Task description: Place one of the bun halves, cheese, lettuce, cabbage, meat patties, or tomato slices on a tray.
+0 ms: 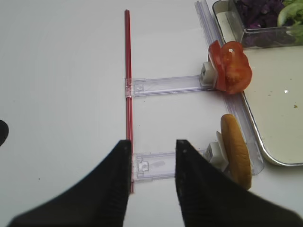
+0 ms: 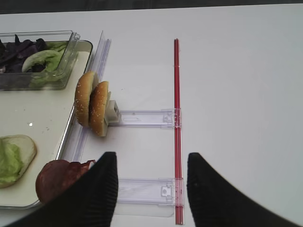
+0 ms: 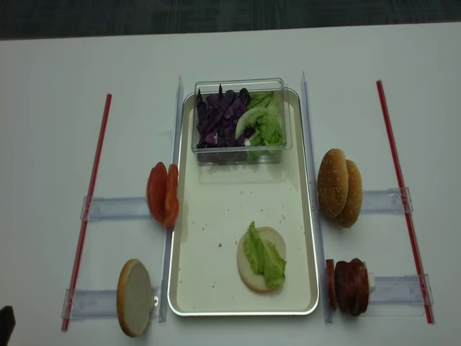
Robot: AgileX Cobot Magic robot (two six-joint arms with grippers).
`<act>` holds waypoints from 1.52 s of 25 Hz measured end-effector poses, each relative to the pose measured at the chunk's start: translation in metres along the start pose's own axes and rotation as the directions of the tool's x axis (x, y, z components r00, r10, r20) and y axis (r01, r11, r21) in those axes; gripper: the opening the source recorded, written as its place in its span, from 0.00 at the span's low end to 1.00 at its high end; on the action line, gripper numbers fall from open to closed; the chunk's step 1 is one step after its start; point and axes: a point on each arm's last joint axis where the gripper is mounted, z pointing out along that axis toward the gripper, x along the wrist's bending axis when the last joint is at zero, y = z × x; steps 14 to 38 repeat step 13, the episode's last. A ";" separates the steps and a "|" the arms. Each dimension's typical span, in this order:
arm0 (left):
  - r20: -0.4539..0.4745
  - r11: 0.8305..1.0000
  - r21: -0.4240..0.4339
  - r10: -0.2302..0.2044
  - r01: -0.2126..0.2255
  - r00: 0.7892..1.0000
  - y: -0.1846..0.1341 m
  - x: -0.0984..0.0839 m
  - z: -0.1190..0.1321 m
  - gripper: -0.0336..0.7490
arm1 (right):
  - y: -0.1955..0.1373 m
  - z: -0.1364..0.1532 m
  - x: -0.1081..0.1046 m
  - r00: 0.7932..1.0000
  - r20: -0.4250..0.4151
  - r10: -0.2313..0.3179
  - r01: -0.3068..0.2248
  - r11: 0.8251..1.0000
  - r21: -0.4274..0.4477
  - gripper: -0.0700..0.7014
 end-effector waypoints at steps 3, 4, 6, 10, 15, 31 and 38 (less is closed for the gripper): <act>0.000 1.000 0.000 0.000 0.000 1.000 0.000 0.000 0.000 0.33 | 0.000 0.000 0.000 1.000 0.000 0.011 -0.011 1.000 0.000 0.58; 0.000 1.000 0.000 0.000 0.000 1.000 0.000 0.000 0.000 0.33 | 0.000 0.000 0.000 1.000 0.000 0.011 -0.011 1.000 0.000 0.58; 0.000 1.000 0.000 0.000 0.000 1.000 0.000 0.000 0.000 0.33 | 0.000 0.000 0.000 1.000 0.000 0.011 -0.011 1.000 0.000 0.58; 0.000 1.000 0.000 0.000 0.000 1.000 0.000 0.000 0.000 0.33 | 0.000 0.000 0.000 1.000 0.000 0.012 -0.012 1.000 0.000 0.58; 0.000 1.000 0.000 0.000 0.000 1.000 0.000 0.000 0.000 0.33 | 0.000 0.000 0.000 1.000 0.000 0.012 -0.012 1.000 0.000 0.58; 0.000 1.000 0.000 0.000 0.000 1.000 0.000 0.000 0.000 0.33 | 0.000 0.000 0.000 1.000 0.000 0.012 -0.012 1.000 0.000 0.58; 0.000 1.000 0.000 0.000 0.000 1.000 0.000 0.000 0.000 0.33 | 0.000 0.000 0.000 1.000 0.000 0.012 -0.012 1.000 0.000 0.58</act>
